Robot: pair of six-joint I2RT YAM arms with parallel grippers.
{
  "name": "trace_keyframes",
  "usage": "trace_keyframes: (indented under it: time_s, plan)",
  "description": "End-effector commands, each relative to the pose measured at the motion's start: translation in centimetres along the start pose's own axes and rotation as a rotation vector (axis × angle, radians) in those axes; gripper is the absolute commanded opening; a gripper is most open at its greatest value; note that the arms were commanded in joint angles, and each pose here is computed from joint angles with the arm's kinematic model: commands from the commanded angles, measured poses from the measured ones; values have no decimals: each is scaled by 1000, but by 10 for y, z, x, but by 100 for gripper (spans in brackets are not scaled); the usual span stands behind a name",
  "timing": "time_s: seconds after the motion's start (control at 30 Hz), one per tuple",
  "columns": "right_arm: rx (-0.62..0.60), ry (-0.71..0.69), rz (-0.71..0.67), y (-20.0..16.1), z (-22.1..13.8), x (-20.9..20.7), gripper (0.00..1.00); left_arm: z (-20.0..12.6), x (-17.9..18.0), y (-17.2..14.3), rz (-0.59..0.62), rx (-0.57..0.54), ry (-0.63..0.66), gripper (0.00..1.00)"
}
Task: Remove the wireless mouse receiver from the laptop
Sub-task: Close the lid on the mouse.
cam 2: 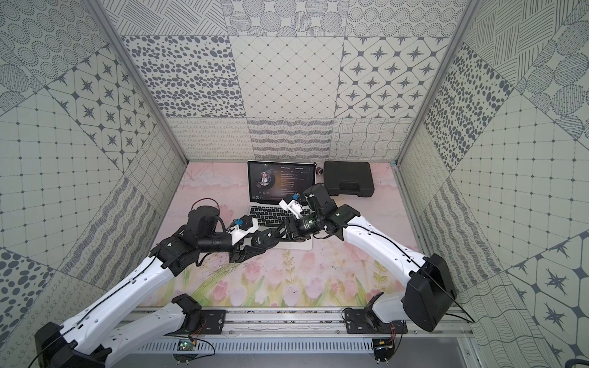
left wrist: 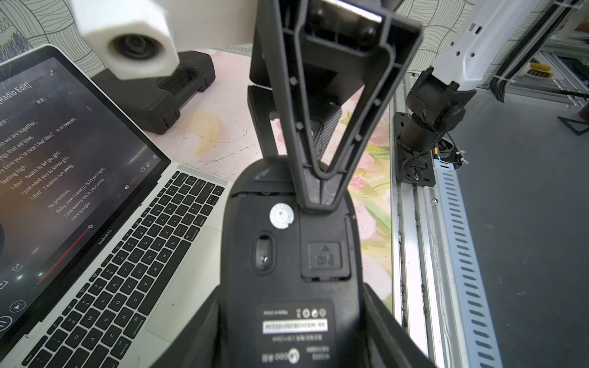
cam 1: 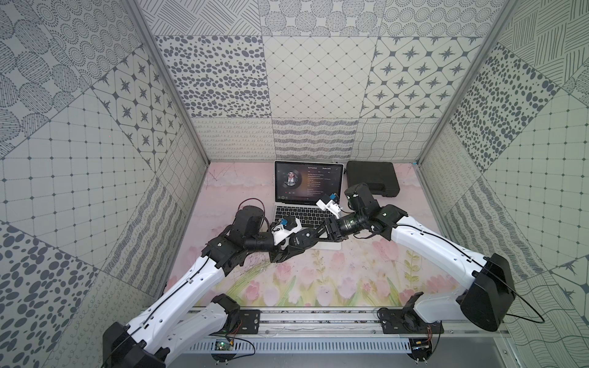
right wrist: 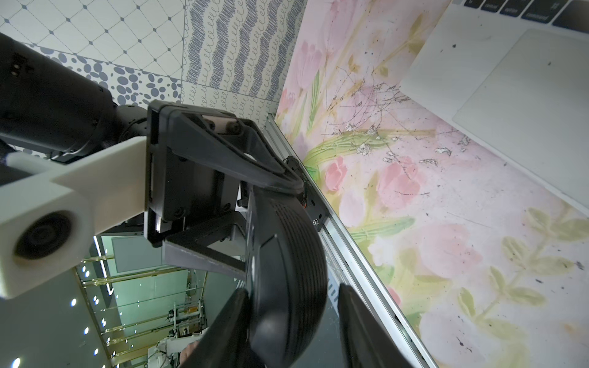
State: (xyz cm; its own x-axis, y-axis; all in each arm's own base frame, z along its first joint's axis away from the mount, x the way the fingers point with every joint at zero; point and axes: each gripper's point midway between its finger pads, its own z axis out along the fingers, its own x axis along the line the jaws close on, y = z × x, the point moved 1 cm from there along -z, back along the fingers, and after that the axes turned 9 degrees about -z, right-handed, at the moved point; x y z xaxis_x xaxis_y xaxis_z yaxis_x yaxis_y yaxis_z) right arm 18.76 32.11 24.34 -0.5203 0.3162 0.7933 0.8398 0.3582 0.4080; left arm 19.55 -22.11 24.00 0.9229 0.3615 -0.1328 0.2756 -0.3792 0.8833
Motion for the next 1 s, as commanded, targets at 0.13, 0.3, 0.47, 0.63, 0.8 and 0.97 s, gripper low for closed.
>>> trace_keyframes:
  time_s: [0.13, 0.3, 0.47, 0.63, 0.8, 0.97]
  plan:
    - [16, -7, -21, 1, 10, 2, 46, -6, -8, 35, 69, -121, -47, 0]
    - [33, -11, -21, -3, 15, 1, 43, -8, -8, 36, 75, -129, -38, 0]
    - [44, -17, -29, -5, 21, 2, 37, -8, -8, 38, 74, -137, -39, 0]
    - [58, -17, -32, -7, 26, 3, 34, -10, -9, 39, 79, -147, -40, 0]
    - [75, -10, -28, -10, 34, 2, 38, -12, -10, 41, 81, -163, -38, 0]
    - [75, -15, -22, -9, 37, -1, 37, -14, -13, 43, 88, -185, -40, 0]
